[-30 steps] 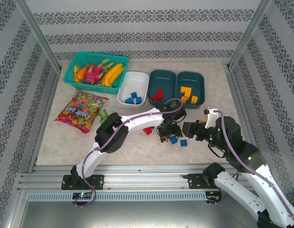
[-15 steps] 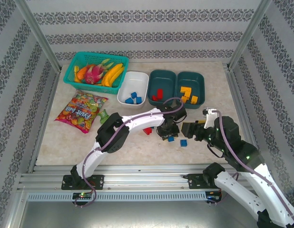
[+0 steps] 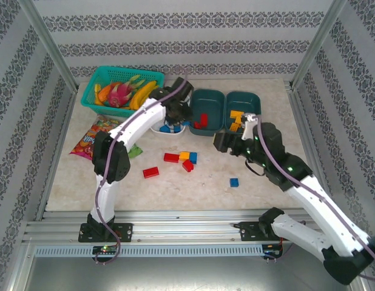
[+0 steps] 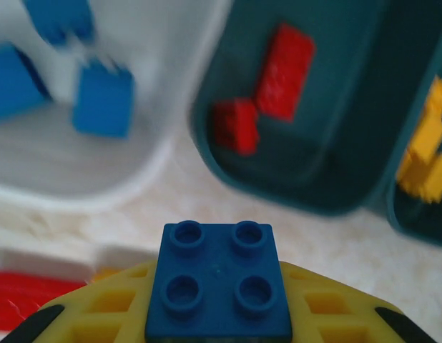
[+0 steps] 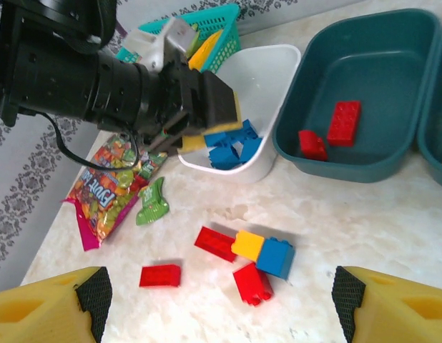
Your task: Sort the legos into containers by color
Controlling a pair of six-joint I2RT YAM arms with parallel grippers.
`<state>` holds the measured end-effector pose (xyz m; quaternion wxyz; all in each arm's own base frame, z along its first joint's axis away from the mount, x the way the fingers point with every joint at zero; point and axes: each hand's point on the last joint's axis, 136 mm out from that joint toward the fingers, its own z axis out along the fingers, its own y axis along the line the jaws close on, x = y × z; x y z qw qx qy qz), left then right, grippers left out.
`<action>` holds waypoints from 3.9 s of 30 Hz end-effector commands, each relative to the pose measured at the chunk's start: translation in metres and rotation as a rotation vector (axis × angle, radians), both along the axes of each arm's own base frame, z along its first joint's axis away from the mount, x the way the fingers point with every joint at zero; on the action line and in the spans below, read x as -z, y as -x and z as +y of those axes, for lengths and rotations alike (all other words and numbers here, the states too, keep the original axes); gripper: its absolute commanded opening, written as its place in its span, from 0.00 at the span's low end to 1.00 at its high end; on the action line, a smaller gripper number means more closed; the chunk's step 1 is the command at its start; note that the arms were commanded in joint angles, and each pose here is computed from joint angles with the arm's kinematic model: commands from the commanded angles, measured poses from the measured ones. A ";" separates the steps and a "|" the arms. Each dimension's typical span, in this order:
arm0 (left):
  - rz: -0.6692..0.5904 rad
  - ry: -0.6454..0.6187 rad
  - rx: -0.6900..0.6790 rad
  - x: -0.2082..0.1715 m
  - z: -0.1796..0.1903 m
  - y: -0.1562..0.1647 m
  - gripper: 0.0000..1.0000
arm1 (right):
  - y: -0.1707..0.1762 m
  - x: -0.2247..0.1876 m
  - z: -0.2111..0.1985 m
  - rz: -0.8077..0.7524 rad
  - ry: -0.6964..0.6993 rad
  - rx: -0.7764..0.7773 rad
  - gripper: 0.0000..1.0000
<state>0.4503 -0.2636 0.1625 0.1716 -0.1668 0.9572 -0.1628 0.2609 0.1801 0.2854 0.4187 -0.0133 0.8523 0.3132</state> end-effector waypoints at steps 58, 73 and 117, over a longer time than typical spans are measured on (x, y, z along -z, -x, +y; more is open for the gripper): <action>-0.273 0.178 -0.098 -0.080 0.154 0.210 0.68 | -0.015 0.274 0.105 0.509 0.800 -0.344 0.76; -0.243 0.264 -0.051 -0.071 0.129 0.201 0.67 | -0.008 0.249 0.126 0.478 0.751 -0.399 0.32; -0.304 0.365 0.140 -0.097 0.026 0.103 0.72 | -0.252 0.205 0.011 0.596 0.480 0.279 0.61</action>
